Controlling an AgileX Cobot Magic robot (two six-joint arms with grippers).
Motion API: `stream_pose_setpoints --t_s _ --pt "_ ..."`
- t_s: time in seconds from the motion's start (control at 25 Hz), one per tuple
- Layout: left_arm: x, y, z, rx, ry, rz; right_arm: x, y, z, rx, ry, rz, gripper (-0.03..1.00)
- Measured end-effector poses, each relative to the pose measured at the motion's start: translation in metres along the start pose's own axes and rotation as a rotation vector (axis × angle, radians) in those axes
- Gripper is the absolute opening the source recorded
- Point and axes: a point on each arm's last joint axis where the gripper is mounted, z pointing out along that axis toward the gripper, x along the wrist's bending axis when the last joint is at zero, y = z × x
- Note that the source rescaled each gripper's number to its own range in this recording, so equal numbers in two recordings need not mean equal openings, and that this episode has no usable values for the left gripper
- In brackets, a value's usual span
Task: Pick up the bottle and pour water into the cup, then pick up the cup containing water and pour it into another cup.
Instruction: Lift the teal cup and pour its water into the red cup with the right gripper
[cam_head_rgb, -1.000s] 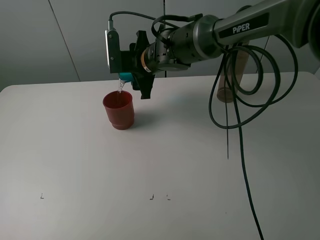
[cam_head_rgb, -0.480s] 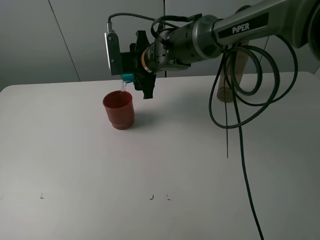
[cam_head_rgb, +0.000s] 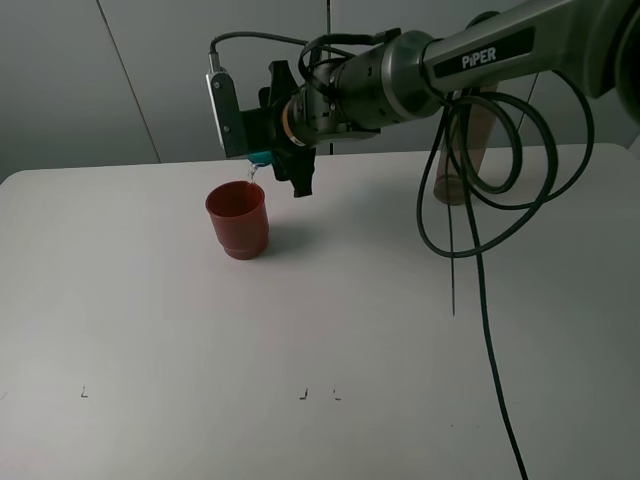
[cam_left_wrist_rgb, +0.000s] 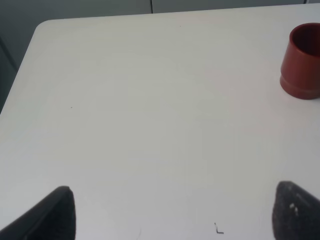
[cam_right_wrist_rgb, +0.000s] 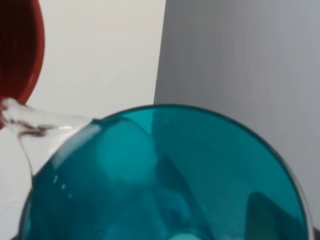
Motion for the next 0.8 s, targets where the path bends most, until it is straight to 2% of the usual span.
stream_pose_setpoints --t_s 0.8 --pt "0.0000 0.0000 0.0000 0.000 0.000 0.000 0.0003 0.0090 -0.0019 -0.007 -0.023 -0.127 0.08"
